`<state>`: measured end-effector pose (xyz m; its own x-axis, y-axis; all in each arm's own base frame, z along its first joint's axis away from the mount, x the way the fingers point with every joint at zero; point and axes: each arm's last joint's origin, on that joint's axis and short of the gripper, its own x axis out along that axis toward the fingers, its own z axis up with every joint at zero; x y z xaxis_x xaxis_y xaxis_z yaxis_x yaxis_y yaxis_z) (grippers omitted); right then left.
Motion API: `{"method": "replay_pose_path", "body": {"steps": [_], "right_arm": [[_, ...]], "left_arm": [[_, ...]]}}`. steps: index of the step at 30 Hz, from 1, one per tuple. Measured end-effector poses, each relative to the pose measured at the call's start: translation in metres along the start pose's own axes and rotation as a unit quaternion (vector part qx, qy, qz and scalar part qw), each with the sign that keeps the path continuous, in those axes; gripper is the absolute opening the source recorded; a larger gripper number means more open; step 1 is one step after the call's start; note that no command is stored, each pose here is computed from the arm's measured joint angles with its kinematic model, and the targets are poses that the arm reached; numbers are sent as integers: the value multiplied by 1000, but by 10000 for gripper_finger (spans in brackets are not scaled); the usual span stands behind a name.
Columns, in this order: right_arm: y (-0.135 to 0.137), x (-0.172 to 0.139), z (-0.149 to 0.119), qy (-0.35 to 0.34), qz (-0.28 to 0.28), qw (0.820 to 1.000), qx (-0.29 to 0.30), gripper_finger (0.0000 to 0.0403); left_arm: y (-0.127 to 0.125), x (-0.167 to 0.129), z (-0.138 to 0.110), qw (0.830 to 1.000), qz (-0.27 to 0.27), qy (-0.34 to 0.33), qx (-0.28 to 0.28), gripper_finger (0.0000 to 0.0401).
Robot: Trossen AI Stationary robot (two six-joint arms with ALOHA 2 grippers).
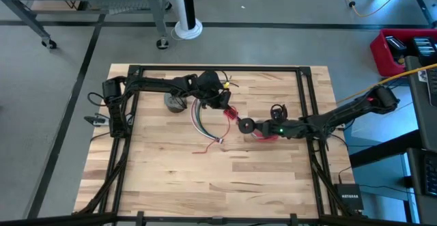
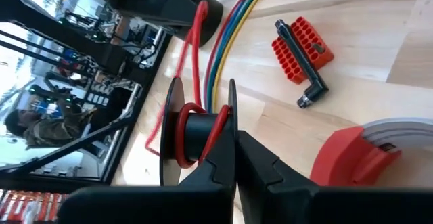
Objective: Coil cords
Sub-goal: Coil the red wire onto the spool
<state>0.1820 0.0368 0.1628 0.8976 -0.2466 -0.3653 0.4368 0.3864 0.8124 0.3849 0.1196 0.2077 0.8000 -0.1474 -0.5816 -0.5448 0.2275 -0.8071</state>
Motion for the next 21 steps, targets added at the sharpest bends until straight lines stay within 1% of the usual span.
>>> {"method": "replay_pose_path", "body": {"steps": [7,11,15,21], "right_arm": [[10,12,-3,-1,-17,1000,-9,3],[12,17,-4,-13,-46,999,-16,3],[12,20,-4,-11,-82,996,-18,3],[14,21,-5,-2,-81,996,-31,3]], "left_arm": [[-3,0,-2,997,-26,39,-61,0],[-4,0,-3,994,-33,58,-88,0],[-4,0,-4,992,-34,66,-106,0],[1,0,2,991,-26,61,-120,0]]}}
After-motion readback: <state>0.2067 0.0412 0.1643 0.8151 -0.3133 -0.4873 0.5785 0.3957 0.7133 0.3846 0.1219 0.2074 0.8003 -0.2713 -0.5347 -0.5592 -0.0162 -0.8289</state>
